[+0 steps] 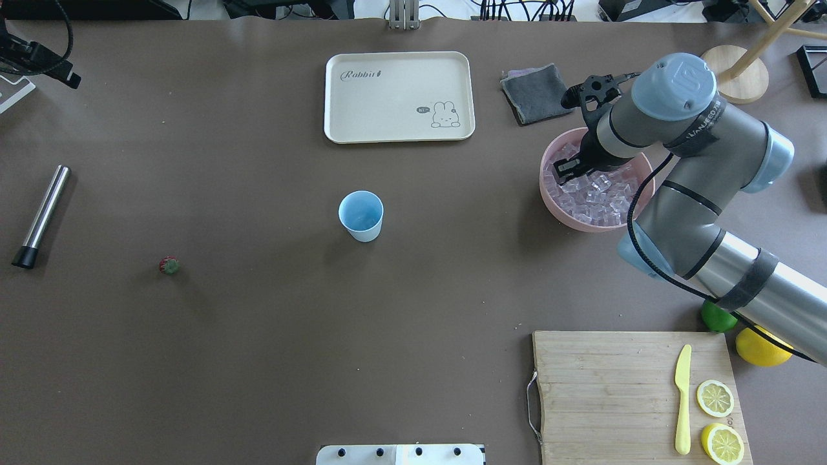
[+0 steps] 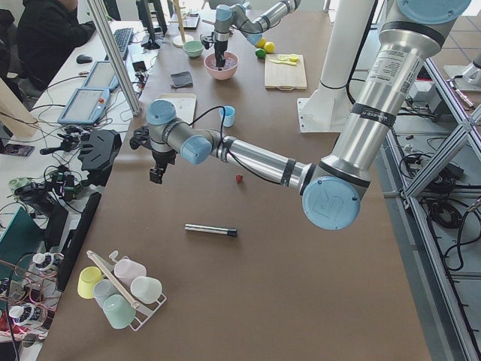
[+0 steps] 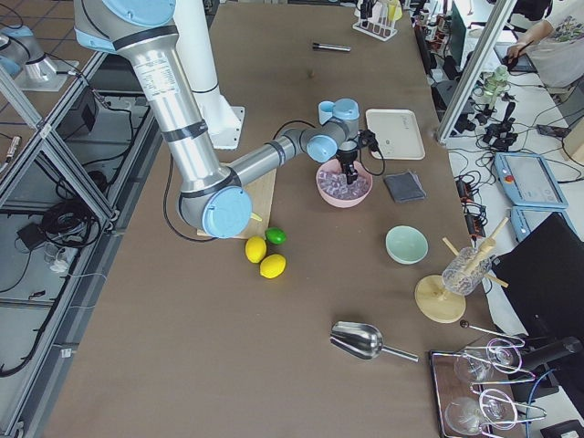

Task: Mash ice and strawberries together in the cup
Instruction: 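Lower the right gripper into the ice cubes in the bowl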

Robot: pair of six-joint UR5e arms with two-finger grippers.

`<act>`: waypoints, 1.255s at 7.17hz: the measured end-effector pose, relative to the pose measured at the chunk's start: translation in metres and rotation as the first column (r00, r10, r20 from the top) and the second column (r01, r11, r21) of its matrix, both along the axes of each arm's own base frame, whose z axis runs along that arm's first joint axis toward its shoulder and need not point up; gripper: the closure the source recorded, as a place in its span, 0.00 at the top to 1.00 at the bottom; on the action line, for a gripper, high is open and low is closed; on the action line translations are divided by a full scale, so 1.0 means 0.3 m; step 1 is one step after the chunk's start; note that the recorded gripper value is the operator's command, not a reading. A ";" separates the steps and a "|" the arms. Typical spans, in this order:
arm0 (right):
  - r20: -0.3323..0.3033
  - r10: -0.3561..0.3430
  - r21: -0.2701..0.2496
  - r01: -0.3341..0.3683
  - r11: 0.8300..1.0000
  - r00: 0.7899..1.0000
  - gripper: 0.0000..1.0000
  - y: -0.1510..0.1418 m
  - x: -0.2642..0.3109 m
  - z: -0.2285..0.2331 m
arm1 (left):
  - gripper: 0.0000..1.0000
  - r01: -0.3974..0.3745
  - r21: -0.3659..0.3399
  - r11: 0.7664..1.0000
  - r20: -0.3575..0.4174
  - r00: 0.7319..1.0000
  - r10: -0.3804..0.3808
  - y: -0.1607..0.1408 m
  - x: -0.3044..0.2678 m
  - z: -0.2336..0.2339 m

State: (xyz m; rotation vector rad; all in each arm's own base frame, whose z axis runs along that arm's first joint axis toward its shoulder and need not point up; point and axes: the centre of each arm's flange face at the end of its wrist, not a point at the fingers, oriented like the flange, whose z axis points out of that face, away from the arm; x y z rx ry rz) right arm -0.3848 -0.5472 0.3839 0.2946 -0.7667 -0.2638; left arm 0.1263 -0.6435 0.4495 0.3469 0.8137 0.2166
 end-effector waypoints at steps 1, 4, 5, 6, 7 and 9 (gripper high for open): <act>0.003 0.002 0.000 -0.002 1.000 1.000 0.01 0.000 0.002 -0.005 | 0.97 -0.001 -0.001 1.000 0.000 1.000 0.001 0.001 0.002 0.002; 0.015 -0.001 0.001 0.001 1.000 1.000 0.00 0.008 0.015 -0.021 | 0.98 -0.003 -0.003 1.000 0.001 1.000 0.003 0.001 0.009 0.005; 0.015 0.000 0.000 0.000 1.000 1.000 0.06 0.007 0.019 -0.020 | 0.98 -0.005 -0.003 1.000 0.000 1.000 0.005 0.002 0.013 0.004; 0.016 0.001 -0.001 -0.001 1.000 1.000 0.39 0.005 0.024 -0.019 | 0.98 -0.006 -0.003 1.000 0.000 1.000 0.006 0.003 0.014 0.004; 0.018 0.001 -0.003 -0.001 1.000 1.000 0.53 0.003 0.029 -0.019 | 0.98 -0.006 -0.003 1.000 0.000 1.000 0.006 0.003 0.015 0.004; 0.018 0.003 -0.010 -0.003 1.000 1.000 0.78 -0.006 0.036 -0.022 | 0.97 -0.006 -0.003 1.000 0.001 1.000 0.006 0.003 0.015 0.006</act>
